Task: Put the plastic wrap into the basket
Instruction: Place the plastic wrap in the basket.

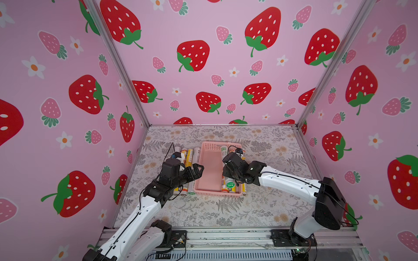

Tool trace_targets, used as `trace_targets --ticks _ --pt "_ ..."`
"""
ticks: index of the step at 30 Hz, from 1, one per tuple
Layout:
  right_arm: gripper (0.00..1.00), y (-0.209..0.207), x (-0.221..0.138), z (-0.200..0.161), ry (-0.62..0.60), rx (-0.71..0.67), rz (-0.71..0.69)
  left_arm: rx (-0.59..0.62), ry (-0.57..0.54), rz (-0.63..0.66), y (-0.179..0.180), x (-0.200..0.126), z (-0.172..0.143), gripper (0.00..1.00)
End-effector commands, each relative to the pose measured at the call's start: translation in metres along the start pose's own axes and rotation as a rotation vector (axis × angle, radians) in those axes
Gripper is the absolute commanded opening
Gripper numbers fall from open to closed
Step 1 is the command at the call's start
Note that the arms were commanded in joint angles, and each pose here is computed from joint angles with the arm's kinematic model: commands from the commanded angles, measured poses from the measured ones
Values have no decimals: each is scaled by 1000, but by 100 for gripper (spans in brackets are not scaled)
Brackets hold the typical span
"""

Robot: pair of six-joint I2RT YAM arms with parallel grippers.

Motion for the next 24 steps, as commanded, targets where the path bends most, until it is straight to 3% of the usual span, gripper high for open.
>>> trace_targets --ticks 1,15,24 --pt "22 41 -13 20 -133 65 121 -12 19 -20 1 2 -8 100" --pt "22 38 33 -3 -179 126 28 -20 -11 3 11 -14 -21 100" --pt "23 34 60 -23 -167 104 11 -22 74 12 10 -16 -33 100"
Point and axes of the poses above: each gripper's point midway between its finger pads, its own x axis out along the fingers, its own y axis along the line the jaws close on, z = x × y, the point moved 1 cm from there along -x, back along the fingers, and after that the axes turned 9 degrees about x, right-handed, at the moved point
